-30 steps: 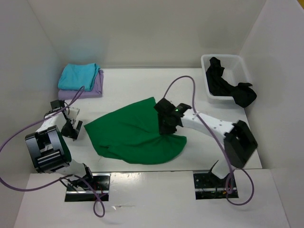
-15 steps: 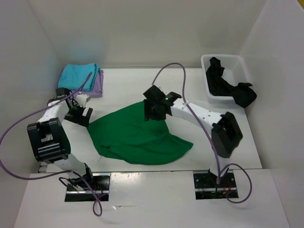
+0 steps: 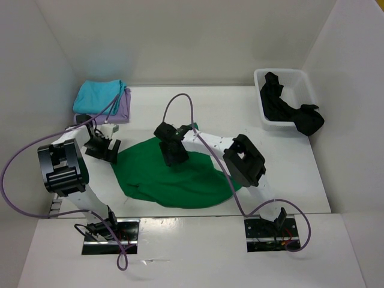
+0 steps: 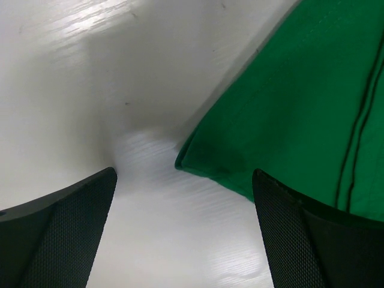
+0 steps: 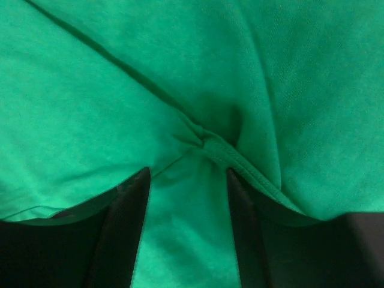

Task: Fold and stack the t-shirts
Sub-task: Flatten out the tshirt

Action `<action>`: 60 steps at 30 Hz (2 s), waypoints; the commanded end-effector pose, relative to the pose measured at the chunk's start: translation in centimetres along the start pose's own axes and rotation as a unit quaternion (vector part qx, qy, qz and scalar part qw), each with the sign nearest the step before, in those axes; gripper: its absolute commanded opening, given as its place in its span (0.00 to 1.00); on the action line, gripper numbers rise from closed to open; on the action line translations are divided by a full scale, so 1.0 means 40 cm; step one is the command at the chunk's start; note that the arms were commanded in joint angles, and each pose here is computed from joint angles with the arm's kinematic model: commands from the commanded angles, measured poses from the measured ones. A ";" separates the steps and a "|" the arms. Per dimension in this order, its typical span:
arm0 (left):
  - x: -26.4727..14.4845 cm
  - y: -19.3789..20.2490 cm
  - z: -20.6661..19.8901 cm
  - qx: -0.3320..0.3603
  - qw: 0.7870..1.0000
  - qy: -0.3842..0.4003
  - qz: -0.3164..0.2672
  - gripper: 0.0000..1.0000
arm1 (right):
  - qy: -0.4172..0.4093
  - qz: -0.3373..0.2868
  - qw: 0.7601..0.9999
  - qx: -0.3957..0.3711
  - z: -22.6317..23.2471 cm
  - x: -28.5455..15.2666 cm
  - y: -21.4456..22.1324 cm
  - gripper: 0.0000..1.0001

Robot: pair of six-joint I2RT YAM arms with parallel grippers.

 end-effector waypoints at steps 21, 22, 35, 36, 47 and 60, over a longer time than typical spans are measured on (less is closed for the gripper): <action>-0.005 -0.049 -0.024 -0.022 0.997 0.078 -0.014 0.00 | 0.035 -0.067 0.997 0.010 -0.030 -0.115 -0.070 0.12; -0.029 -0.062 -0.028 -0.015 0.996 0.077 -0.033 0.00 | 0.034 -0.071 0.997 0.006 -0.030 -0.114 -0.073 0.31; -0.075 -0.050 -0.052 -0.003 0.995 0.088 -0.048 0.00 | -0.001 -0.039 0.999 -0.009 0.001 0.004 -0.071 0.39; -0.075 -0.050 -0.052 -0.003 0.995 0.088 -0.048 0.00 | -0.001 -0.039 0.999 -0.009 0.001 0.004 -0.071 0.14; -0.209 -0.182 -0.033 0.005 0.987 0.075 -0.145 0.00 | 0.032 -0.173 0.983 0.048 -0.153 -0.279 -0.210 0.00; -0.620 -0.309 -0.146 0.088 0.910 0.076 -0.399 0.00 | 0.155 -0.408 0.884 0.168 -0.501 -0.886 -0.269 0.00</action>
Point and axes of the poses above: each gripper's point midway between its finger pads, its own x axis out along the fingers, its own z axis along the line the jaws close on, y = z × x, the point moved 9 cm from there along -x, back along the fingers, and after that the axes turned 14 degrees about -x, right-handed, at the moved point
